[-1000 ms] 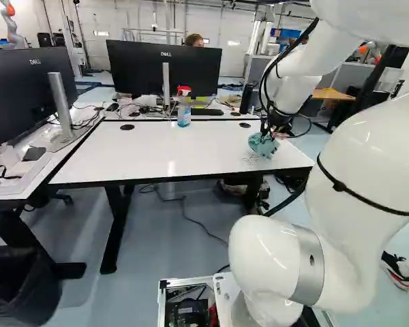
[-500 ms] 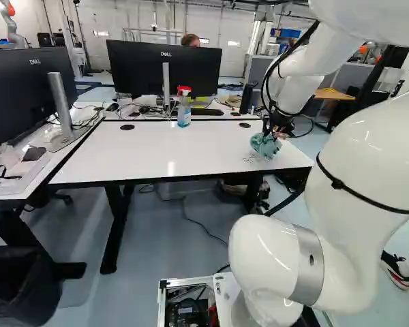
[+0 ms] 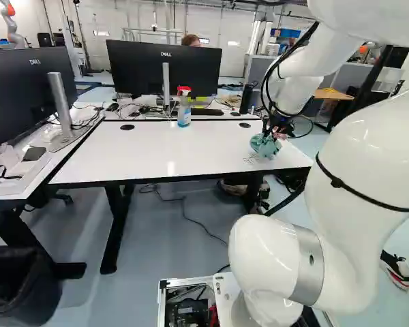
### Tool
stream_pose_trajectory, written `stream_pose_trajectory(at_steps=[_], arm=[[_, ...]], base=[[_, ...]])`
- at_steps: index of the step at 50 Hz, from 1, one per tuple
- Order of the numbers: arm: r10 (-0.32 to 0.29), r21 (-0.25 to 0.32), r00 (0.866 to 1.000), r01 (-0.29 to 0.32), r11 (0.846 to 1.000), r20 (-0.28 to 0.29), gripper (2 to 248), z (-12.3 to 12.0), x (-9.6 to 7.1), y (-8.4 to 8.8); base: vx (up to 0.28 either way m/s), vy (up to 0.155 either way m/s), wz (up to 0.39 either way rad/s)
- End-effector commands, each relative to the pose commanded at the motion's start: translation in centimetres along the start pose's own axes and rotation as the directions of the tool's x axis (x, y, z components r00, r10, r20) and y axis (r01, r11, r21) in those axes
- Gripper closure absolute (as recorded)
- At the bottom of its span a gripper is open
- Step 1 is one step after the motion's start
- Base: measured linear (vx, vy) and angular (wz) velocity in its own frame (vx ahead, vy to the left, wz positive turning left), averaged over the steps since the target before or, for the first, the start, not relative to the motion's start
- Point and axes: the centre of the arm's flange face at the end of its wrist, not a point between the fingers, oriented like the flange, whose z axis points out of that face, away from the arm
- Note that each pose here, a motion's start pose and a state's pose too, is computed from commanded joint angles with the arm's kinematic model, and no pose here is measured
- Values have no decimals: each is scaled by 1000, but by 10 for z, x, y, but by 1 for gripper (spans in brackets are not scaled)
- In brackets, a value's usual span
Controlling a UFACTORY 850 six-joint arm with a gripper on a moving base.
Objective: Clean the table with the green towel
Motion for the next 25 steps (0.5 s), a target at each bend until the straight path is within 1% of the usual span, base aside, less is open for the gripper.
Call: stream_pose_trajectory(at_steps=[25], arm=[[3, -10, 998, -3, 1000, 65, 208, 33, -5, 2]], base=[[0, 0, 0]])
